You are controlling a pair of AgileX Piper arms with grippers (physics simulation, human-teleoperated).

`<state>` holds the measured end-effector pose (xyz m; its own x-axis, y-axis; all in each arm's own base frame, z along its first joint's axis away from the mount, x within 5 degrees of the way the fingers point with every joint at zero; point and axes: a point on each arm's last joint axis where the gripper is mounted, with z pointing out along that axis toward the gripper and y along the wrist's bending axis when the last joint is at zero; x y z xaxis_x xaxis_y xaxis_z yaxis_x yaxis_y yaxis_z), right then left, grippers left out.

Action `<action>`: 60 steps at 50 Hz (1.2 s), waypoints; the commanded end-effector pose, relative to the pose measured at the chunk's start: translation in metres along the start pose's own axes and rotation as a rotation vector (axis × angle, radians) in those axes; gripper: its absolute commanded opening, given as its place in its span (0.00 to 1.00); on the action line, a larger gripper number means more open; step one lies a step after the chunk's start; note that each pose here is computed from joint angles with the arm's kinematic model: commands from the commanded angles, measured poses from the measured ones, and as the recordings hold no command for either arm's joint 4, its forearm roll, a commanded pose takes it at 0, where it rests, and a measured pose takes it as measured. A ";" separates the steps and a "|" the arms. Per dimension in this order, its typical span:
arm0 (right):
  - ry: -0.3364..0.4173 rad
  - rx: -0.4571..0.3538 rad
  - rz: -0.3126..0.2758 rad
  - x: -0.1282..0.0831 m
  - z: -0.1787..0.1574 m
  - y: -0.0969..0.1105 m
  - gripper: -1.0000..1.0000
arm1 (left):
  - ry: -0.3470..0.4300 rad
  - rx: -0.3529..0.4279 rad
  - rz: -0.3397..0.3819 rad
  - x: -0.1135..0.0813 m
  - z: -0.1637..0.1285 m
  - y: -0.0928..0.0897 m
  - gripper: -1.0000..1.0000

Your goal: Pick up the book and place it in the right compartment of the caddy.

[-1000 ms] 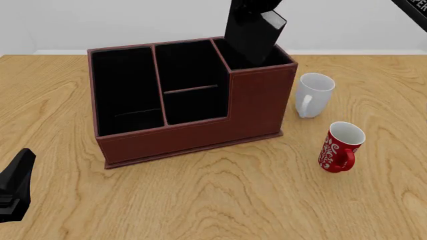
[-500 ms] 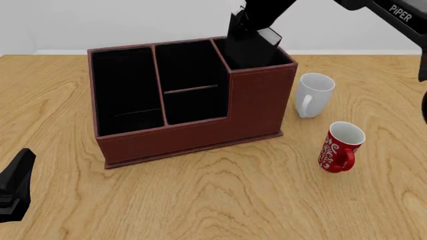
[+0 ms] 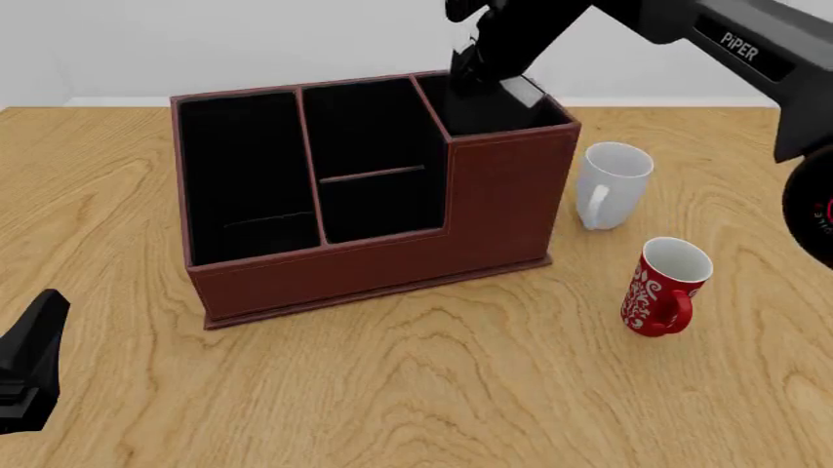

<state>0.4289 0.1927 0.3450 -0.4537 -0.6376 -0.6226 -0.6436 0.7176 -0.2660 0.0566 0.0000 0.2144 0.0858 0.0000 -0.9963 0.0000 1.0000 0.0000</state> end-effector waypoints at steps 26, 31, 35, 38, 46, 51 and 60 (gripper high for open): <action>-0.008 0.041 0.017 -0.001 0.011 -0.025 1.00 | 0.000 0.000 0.000 0.000 0.000 0.000 1.00; -0.039 0.043 0.000 -0.004 -0.008 -0.017 1.00 | 0.000 0.000 0.000 0.000 0.000 0.000 1.00; -0.109 0.071 0.008 -0.004 -0.035 -0.015 1.00 | 0.000 0.000 0.000 0.000 0.000 0.000 1.00; -0.165 0.090 0.004 0.004 -0.059 -0.007 1.00 | 0.000 0.000 0.000 0.000 0.000 0.000 1.00; -0.243 0.127 -0.007 0.052 -0.089 0.014 1.00 | 0.000 0.000 0.000 0.000 0.000 0.000 1.00; -0.285 0.171 -0.012 0.085 -0.105 0.021 1.00 | 0.000 0.000 0.000 0.000 0.000 0.000 1.00; -0.379 0.226 -0.015 0.123 -0.152 0.037 1.00 | 0.000 0.000 0.000 0.000 0.000 0.000 1.00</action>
<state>0.3137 0.1282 0.3793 -0.2425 -0.5463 -0.8017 -0.5258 0.7685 -0.3646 0.0566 0.0000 0.2144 0.0858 0.0000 -0.9963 0.0000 1.0000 0.0000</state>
